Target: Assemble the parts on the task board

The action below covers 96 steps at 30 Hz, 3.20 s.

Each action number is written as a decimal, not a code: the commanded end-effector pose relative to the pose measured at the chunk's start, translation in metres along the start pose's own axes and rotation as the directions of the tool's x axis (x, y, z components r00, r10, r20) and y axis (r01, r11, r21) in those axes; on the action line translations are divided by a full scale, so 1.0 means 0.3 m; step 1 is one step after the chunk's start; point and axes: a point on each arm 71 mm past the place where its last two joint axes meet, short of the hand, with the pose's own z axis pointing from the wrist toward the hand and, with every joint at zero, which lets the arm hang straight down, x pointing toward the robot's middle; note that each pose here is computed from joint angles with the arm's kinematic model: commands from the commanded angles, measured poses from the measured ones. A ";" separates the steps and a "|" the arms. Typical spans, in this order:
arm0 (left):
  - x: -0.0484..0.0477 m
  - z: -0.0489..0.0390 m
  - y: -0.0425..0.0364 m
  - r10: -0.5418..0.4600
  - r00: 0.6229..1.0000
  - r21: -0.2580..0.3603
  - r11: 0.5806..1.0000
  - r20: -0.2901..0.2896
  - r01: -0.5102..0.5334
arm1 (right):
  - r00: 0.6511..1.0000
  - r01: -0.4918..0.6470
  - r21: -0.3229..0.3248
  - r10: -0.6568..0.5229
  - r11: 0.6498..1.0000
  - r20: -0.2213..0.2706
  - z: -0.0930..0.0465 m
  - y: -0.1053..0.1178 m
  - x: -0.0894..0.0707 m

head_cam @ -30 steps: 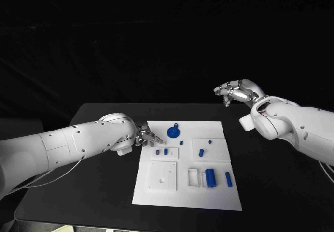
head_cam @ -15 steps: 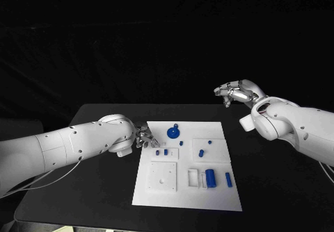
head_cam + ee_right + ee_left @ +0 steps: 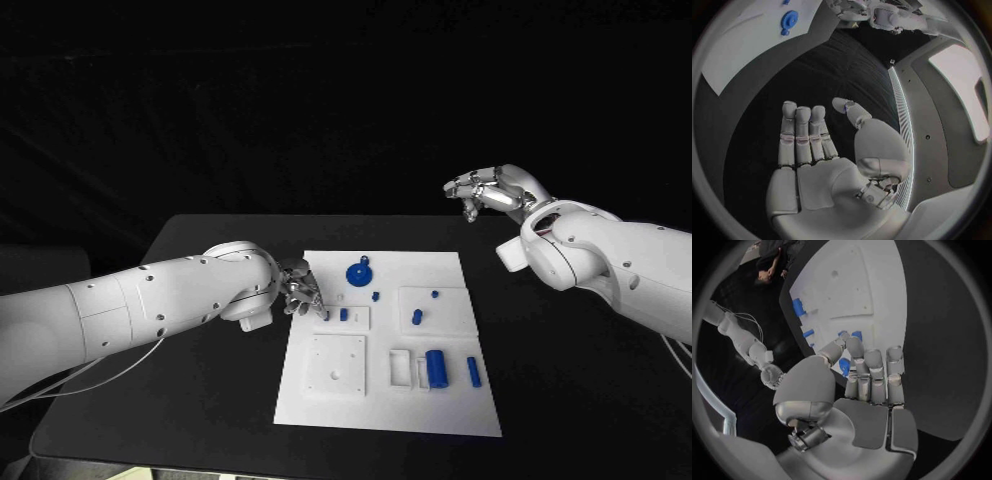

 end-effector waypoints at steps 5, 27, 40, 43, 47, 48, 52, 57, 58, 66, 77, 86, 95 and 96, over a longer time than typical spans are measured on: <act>0.014 0.008 -0.002 -0.006 0.999 0.020 1.000 -0.032 0.007 | 1.000 0.004 -0.011 -0.004 1.000 -0.013 0.000 0.004 0.005; 0.005 0.038 0.018 -0.014 1.000 -0.008 1.000 0.025 0.014 | 1.000 0.004 -0.012 -0.004 1.000 -0.013 -0.001 0.005 0.005; -0.006 0.041 0.027 -0.019 0.998 -0.017 1.000 0.053 0.020 | 1.000 0.005 -0.011 -0.005 1.000 -0.012 -0.001 0.004 0.003; -0.011 0.041 0.029 -0.020 0.998 -0.017 1.000 0.067 0.021 | 1.000 0.005 -0.012 -0.005 1.000 -0.011 -0.001 0.004 0.002; -0.012 0.041 0.028 -0.021 0.997 -0.015 1.000 0.070 0.022 | 1.000 0.004 -0.012 -0.005 1.000 -0.013 -0.001 0.004 0.003; -0.011 0.041 0.028 -0.020 0.998 -0.015 1.000 0.065 0.021 | 1.000 0.005 -0.012 -0.005 1.000 -0.012 -0.001 0.004 0.003; -0.008 0.041 0.029 -0.016 0.998 -0.018 1.000 0.052 0.017 | 1.000 0.005 -0.011 -0.005 1.000 -0.011 -0.002 0.003 0.001; -0.005 0.040 0.031 -0.014 0.999 -0.021 1.000 0.039 0.015 | 1.000 0.005 -0.010 -0.005 1.000 -0.011 -0.002 0.002 0.000; -0.004 0.040 0.031 -0.014 0.999 -0.020 1.000 0.033 0.014 | 1.000 0.005 -0.010 -0.005 1.000 -0.012 -0.002 0.002 0.000; 0.005 0.040 0.025 -0.026 1.000 -0.014 1.000 0.007 0.026 | 1.000 0.005 -0.010 -0.005 1.000 -0.013 -0.003 0.001 0.000; 0.007 0.035 0.033 -0.047 0.999 -0.016 0.999 -0.006 0.047 | 1.000 0.005 -0.009 -0.005 1.000 -0.012 -0.003 0.001 -0.002; 0.017 0.029 0.030 -0.065 0.997 -0.007 0.998 -0.034 0.065 | 1.000 0.005 -0.010 -0.005 1.000 -0.013 -0.003 0.000 -0.002; 0.022 0.023 0.035 -0.077 0.996 -0.004 0.997 -0.047 0.077 | 1.000 0.005 -0.009 -0.005 1.000 -0.013 -0.003 0.000 -0.001; 0.022 0.023 0.036 -0.077 0.996 -0.004 0.997 -0.046 0.077 | 1.000 0.005 -0.009 -0.005 1.000 -0.013 -0.003 0.000 -0.001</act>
